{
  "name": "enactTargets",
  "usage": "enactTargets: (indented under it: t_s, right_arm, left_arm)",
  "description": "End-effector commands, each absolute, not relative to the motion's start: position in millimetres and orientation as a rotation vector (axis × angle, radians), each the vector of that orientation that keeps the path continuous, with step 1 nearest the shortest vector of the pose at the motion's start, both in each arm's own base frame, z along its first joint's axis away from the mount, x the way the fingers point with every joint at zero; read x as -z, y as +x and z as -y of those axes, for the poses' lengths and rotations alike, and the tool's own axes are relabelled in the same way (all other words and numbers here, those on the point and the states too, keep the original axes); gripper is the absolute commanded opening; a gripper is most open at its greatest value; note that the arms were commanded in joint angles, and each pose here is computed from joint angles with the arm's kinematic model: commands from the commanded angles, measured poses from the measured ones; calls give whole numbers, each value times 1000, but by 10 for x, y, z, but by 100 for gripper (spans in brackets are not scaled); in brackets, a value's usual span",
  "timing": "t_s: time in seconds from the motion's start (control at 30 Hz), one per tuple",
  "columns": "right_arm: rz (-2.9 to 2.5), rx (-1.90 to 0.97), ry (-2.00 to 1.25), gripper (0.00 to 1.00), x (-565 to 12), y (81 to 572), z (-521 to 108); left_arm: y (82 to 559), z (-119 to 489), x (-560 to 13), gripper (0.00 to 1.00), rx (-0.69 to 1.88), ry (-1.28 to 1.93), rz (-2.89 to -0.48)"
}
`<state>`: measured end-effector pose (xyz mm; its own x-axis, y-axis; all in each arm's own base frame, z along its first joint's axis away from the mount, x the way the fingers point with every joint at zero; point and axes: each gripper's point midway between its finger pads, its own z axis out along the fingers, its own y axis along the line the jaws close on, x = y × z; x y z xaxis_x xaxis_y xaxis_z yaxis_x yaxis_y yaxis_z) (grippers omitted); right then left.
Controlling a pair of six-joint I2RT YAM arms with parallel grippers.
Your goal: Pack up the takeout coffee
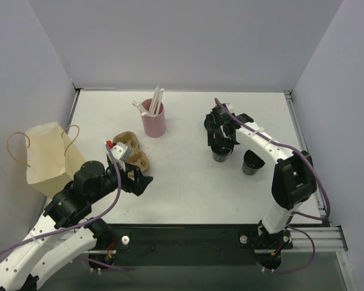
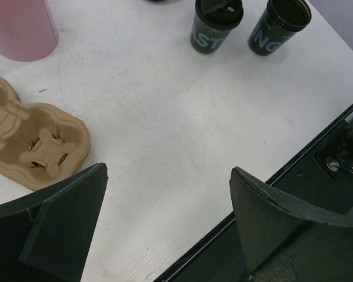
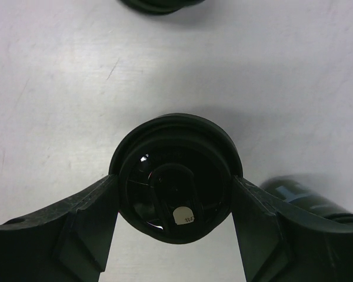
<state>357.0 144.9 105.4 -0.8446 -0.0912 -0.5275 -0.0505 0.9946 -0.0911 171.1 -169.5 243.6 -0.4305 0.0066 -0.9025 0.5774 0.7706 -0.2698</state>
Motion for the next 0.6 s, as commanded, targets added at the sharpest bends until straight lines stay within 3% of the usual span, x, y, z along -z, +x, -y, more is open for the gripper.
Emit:
enactTargets:
  t_s: [0.0,0.4,0.57]
  right_arm:
    - [-2682,248,-82,63,-900,3612,-1018]
    - [-2677,288,83,70,-887,3976,-626]
    - [-2659,282,95,79,-967,4043,-622]
  left_arm:
    - [1767,1716,-2518,95,694,429,-1880]
    - [1769,1736,-2504,95,699,436,-1884]
    - [1781,1722,-2494,95,689,431,-1889]
